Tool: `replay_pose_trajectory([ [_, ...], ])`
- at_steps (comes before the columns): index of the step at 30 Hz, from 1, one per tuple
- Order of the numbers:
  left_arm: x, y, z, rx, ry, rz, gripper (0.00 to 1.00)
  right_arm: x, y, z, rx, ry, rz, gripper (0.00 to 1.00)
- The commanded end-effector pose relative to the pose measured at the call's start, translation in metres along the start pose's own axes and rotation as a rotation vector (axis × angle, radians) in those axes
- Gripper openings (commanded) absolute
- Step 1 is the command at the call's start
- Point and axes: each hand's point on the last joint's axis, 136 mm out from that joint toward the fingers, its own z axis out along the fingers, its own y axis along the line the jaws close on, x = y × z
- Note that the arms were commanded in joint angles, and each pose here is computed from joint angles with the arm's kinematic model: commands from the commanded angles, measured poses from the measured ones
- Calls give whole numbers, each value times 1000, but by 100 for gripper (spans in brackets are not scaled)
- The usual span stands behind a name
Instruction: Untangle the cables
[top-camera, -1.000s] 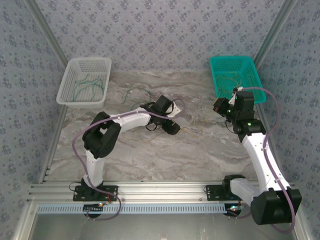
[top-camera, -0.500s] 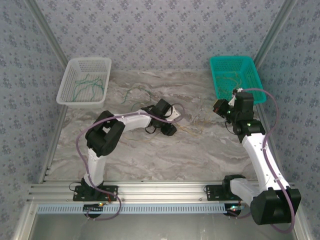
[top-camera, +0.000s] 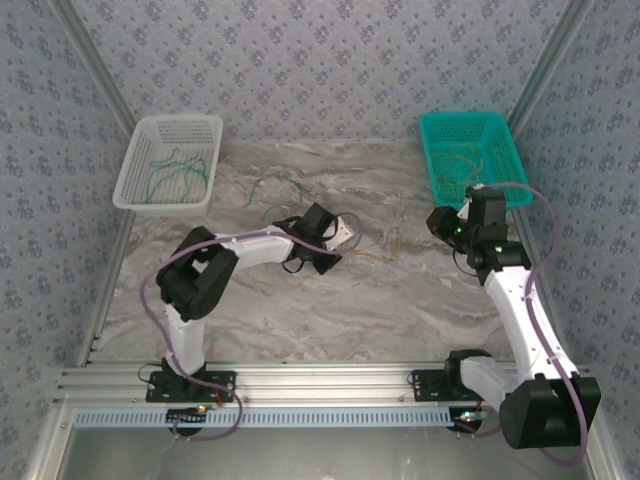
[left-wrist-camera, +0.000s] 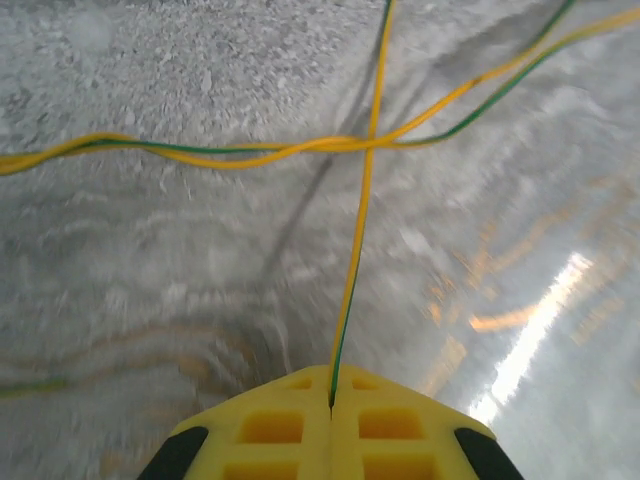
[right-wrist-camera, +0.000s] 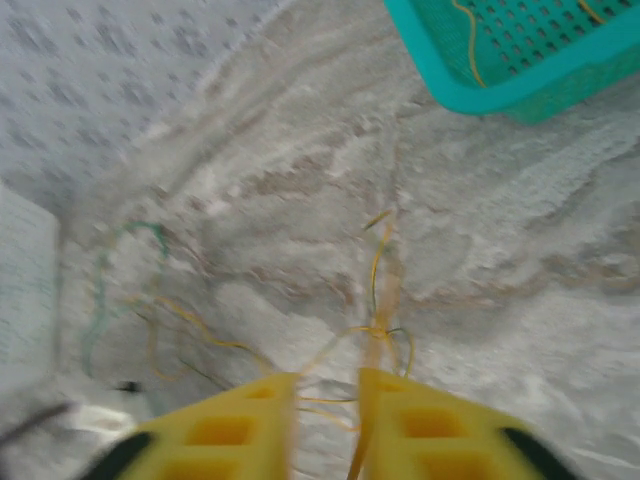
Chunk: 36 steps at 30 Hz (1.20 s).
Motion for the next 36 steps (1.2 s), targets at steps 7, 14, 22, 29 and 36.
replay_pose_trajectory([
  [7,-30,-19,-87,28,-63,106,0,-3,-43,-42,244,-53,-59,63],
  [14,-35,-27,-115,53,-93,116,0,-6,69,-67,-258,-100,-379,71],
  [22,-62,-31,-159,36,-231,102,0,108,142,-13,-525,208,-791,62],
  [29,-71,-33,-196,1,-343,127,0,132,149,8,-610,225,-929,65],
  [36,-65,-24,-218,-30,-396,99,0,137,141,25,-664,217,-956,62],
])
